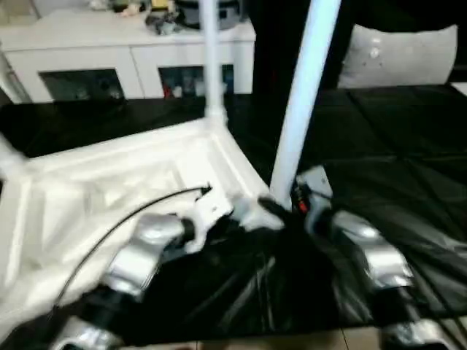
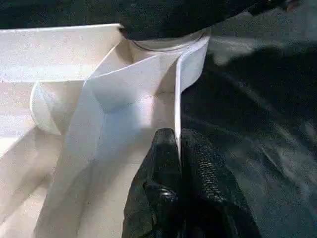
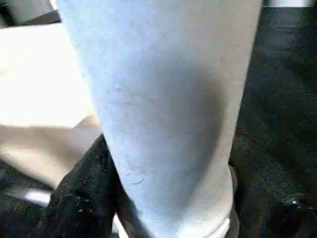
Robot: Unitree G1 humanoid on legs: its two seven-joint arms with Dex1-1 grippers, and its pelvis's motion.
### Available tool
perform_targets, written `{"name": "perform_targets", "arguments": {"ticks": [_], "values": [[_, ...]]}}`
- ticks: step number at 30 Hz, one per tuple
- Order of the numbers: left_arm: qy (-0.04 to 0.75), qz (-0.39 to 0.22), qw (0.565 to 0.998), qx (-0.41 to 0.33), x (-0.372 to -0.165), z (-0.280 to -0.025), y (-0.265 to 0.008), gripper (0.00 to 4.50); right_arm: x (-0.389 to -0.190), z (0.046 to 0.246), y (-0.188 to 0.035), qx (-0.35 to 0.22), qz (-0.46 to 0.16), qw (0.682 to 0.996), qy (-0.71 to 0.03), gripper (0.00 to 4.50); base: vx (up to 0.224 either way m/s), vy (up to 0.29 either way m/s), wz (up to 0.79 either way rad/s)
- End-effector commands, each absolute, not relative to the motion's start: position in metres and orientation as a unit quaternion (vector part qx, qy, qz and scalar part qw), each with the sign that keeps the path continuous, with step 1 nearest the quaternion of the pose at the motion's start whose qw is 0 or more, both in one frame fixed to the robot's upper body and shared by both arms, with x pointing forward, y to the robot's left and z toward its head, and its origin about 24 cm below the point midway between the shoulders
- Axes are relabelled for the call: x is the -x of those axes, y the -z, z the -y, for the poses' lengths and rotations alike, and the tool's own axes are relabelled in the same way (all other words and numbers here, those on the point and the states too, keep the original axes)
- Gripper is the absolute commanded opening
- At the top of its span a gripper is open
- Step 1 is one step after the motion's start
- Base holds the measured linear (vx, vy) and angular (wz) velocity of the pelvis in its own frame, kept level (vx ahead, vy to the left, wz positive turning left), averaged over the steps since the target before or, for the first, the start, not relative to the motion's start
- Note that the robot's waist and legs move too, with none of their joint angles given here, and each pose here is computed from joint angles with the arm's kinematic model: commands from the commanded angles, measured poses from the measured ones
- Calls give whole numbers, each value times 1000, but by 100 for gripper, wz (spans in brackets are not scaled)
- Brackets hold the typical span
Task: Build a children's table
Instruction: Rotate leg to tighten
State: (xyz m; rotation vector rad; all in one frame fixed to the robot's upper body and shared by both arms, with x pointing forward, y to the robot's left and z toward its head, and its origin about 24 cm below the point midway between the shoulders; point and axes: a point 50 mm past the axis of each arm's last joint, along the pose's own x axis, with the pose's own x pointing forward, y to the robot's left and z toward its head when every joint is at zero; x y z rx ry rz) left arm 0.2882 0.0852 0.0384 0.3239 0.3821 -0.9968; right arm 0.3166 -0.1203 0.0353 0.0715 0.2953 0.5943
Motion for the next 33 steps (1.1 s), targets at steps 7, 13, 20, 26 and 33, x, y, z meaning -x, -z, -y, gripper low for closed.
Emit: {"name": "perform_targets", "arguments": {"ticks": [7,13,20,26,33], "values": [[477,-144,850,-170,-289,-47,-51,0,-319,105,-30,-74,-151,952,-256,363,0,0,0],[478,-152,844,-189,-289,-60,-47,0,-316,122,-39,-64,-111,954,-270,409,0,0,0],[518,-169,804,-236,-287,-82,-40,0,-304,149,-50,-16,-83,934,-348,444,0,0,0],[562,-172,765,-262,-284,-96,-39,0,-293,160,-55,25,-88,899,-427,444,0,0,0],[672,-173,657,-294,-266,-116,-39,0,-275,164,-57,78,-113,805,-577,444,0,0,0]]}}
